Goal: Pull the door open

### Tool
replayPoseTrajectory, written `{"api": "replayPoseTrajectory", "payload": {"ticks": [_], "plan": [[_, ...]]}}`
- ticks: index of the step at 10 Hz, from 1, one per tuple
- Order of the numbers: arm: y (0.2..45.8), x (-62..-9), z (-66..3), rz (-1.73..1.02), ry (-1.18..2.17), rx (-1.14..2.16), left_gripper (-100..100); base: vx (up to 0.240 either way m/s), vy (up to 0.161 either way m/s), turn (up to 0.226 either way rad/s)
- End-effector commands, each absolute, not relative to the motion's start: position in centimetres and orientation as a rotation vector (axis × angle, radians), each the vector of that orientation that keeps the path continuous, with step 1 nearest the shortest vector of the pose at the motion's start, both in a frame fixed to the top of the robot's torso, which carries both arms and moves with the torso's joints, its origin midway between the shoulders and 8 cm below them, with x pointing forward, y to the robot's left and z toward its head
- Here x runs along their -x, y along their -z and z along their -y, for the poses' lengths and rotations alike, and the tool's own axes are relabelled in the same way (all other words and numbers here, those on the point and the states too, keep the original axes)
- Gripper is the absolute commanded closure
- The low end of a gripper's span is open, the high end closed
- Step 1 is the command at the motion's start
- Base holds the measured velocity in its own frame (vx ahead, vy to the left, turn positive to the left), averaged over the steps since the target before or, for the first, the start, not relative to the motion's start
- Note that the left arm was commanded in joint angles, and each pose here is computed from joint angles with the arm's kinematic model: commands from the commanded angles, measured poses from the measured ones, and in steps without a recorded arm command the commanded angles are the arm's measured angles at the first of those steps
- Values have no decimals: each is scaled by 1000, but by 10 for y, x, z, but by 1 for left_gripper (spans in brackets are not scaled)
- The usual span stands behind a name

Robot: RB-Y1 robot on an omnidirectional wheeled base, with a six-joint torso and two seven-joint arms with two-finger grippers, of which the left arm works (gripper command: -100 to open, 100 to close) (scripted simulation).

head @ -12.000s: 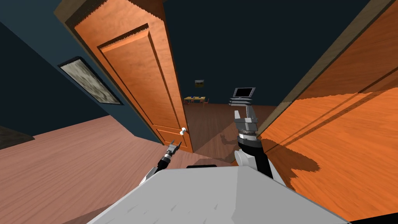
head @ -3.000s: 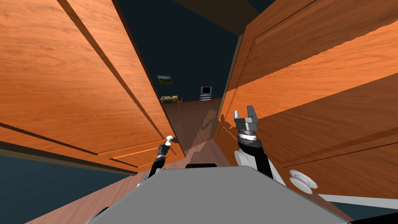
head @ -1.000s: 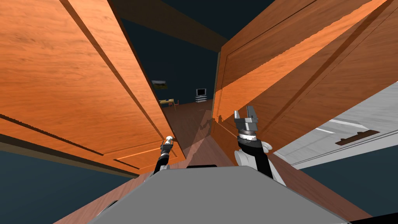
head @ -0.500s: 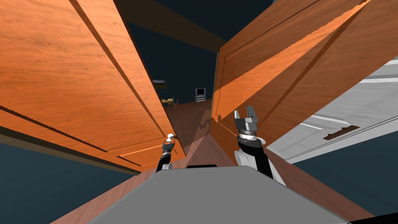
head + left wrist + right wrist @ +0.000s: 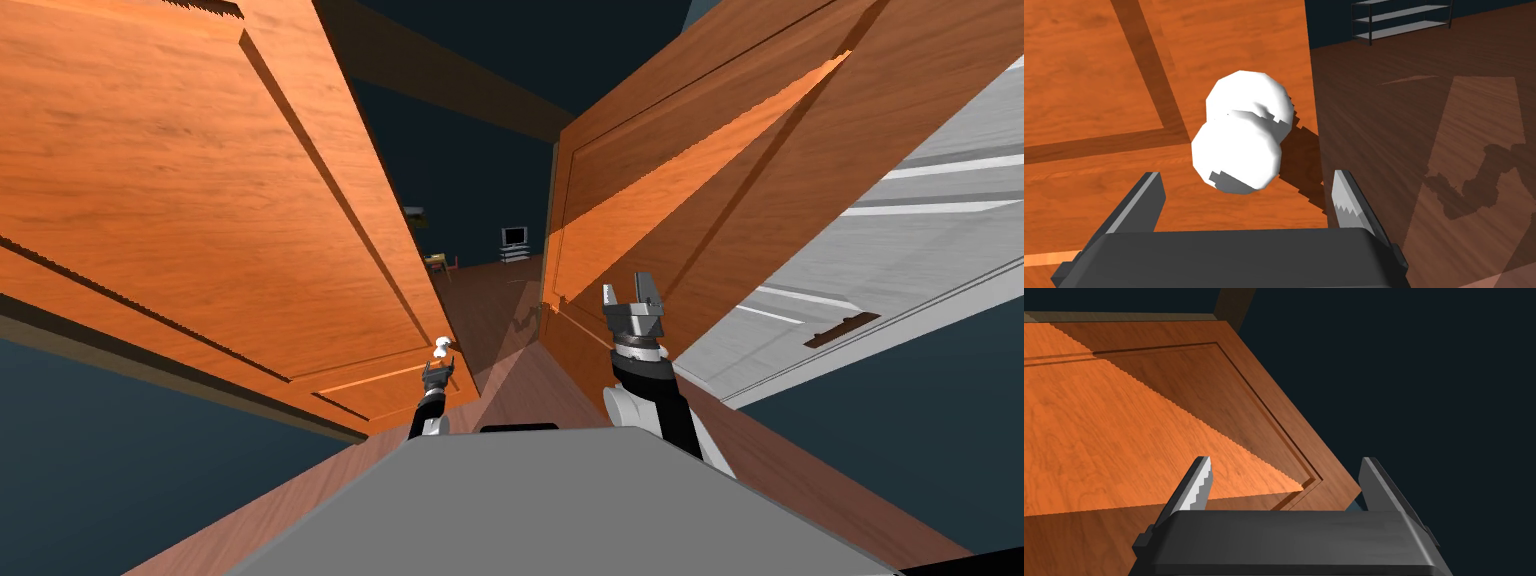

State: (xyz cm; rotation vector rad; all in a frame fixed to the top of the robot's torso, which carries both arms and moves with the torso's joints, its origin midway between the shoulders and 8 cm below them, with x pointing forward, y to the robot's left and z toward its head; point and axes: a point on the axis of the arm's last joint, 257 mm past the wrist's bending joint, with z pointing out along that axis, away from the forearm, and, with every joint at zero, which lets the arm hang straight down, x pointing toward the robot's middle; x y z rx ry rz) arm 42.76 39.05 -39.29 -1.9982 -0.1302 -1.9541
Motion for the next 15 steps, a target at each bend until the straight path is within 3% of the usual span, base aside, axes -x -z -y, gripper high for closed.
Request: {"api": "replayPoseTrajectory", "payload": {"ticks": [1, 6, 15], "plan": [[393, -429, -385, 190, 1986, 2017, -100, -87, 22, -16], [392, -432, -375, 300, 2043, 2047, -100, -77, 20, -14], [391, -403, -458, 475, 1930, 1934, -100, -12, 24, -219]]}}
